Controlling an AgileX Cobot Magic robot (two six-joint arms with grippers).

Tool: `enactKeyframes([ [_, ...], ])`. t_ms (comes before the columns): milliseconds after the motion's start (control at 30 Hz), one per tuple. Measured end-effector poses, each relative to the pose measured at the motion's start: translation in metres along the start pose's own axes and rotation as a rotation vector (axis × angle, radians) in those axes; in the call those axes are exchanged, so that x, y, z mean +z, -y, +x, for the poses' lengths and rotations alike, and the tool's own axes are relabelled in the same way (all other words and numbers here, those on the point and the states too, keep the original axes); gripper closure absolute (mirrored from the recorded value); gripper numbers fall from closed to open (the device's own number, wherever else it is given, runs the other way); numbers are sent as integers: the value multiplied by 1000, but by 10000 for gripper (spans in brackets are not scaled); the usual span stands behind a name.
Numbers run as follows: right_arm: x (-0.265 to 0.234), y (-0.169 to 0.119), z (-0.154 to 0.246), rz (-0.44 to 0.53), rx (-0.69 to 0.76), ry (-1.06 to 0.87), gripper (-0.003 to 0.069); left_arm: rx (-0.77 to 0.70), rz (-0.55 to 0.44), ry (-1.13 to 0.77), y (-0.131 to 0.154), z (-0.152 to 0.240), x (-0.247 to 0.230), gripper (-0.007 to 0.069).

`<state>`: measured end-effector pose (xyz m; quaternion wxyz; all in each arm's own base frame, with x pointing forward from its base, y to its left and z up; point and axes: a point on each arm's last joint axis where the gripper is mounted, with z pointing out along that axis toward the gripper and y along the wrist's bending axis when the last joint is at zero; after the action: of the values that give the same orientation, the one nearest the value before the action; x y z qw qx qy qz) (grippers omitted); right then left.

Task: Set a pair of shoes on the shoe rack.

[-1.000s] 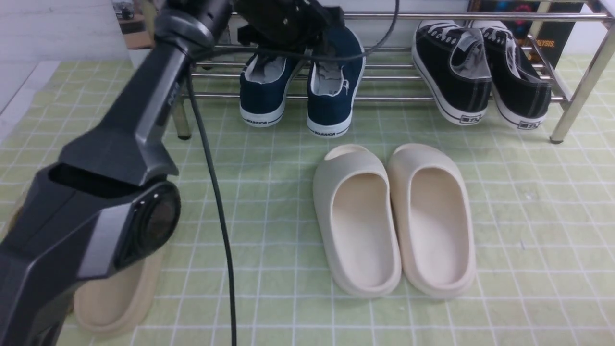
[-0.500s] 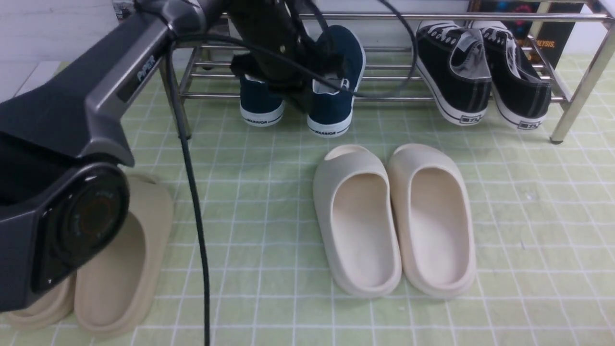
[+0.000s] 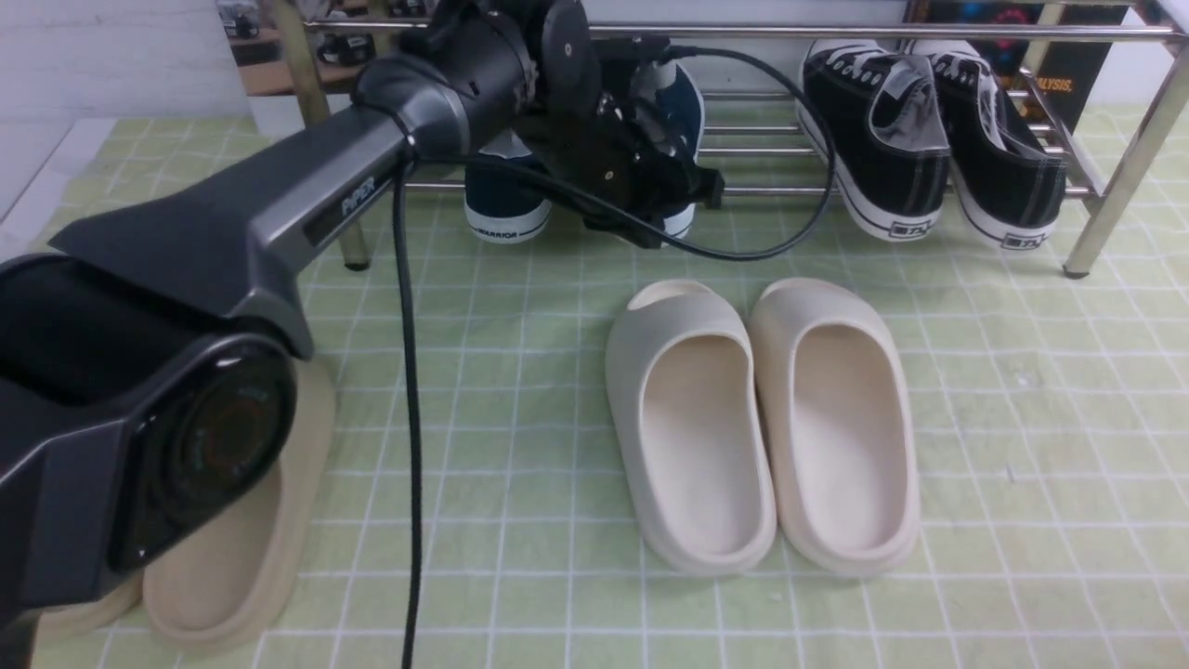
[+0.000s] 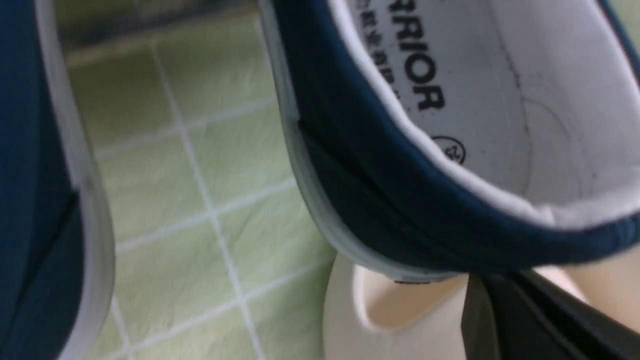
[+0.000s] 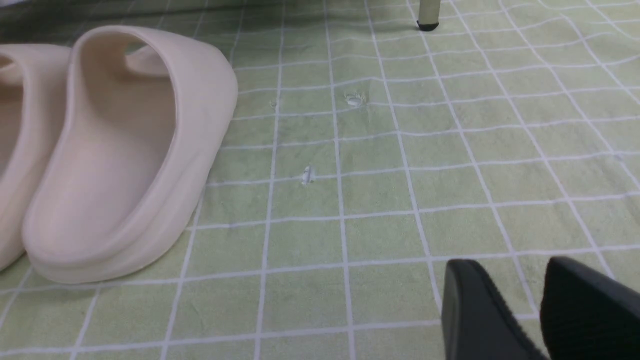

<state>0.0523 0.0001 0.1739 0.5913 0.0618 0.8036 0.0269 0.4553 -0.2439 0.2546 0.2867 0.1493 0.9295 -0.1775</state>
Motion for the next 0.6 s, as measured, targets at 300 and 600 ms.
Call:
enactKeyframes([
  [300, 0, 0, 0, 0, 0, 0, 419, 42, -59, -189, -3, 5, -37, 638],
  [600, 0, 0, 0, 0, 0, 0, 419, 4, -213, -232, -56, 0, -62, 638],
])
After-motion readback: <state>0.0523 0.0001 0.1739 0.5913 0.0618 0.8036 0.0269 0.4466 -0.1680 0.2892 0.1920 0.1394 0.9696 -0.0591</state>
